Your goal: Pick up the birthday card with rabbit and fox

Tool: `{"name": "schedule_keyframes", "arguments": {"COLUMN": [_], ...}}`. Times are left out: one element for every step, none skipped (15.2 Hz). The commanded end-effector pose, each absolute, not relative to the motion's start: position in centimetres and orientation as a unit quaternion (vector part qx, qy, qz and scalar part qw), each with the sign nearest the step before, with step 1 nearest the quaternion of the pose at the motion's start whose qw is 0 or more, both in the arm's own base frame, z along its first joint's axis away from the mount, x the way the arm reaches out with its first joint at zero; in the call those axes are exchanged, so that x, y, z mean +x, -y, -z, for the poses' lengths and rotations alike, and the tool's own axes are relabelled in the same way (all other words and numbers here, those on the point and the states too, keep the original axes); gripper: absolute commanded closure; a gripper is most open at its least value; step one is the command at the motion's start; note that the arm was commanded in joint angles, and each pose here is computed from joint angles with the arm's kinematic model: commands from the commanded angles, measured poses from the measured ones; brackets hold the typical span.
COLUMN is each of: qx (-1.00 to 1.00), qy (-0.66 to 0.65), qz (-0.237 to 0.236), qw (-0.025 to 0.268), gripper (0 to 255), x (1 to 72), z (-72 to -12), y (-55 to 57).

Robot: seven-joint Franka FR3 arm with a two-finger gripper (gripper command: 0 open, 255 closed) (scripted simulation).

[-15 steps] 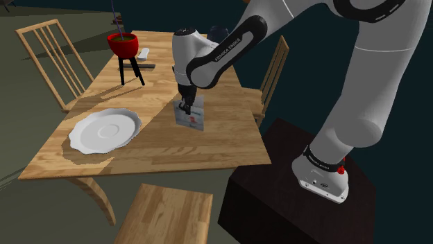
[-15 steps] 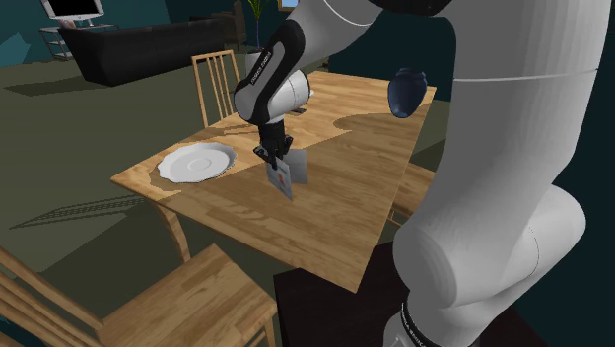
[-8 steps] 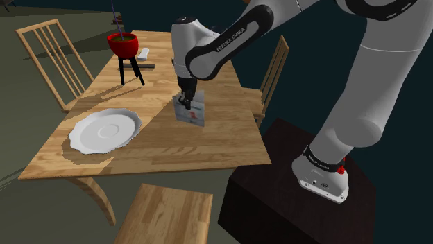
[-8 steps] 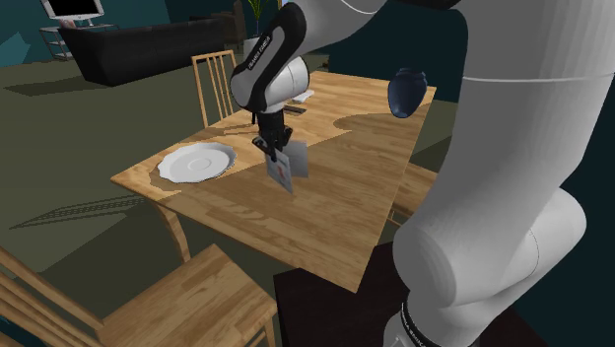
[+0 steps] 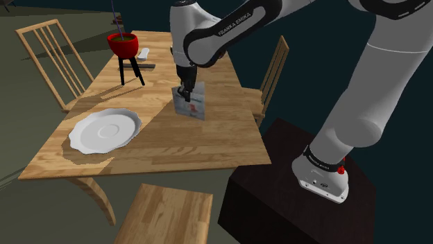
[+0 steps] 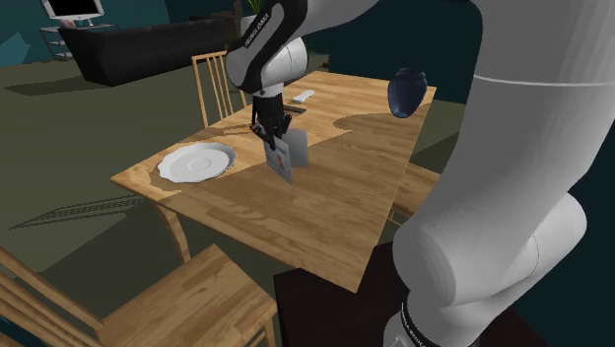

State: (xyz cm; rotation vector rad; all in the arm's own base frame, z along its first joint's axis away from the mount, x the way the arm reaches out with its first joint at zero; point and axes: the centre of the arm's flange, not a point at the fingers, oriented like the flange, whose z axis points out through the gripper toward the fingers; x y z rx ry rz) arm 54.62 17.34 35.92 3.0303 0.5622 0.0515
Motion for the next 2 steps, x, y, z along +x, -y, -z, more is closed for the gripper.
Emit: {"name": "schedule_keyframes", "arguments": {"qx": [0.983,0.983], "qy": [-0.182,-0.182], "qz": [-0.017,-0.017], "qw": [0.030,0.030], "gripper": [255,255], "x": [54.69,54.69], "z": [-36.52,-36.52], "y": [-17.31,-17.31]}}
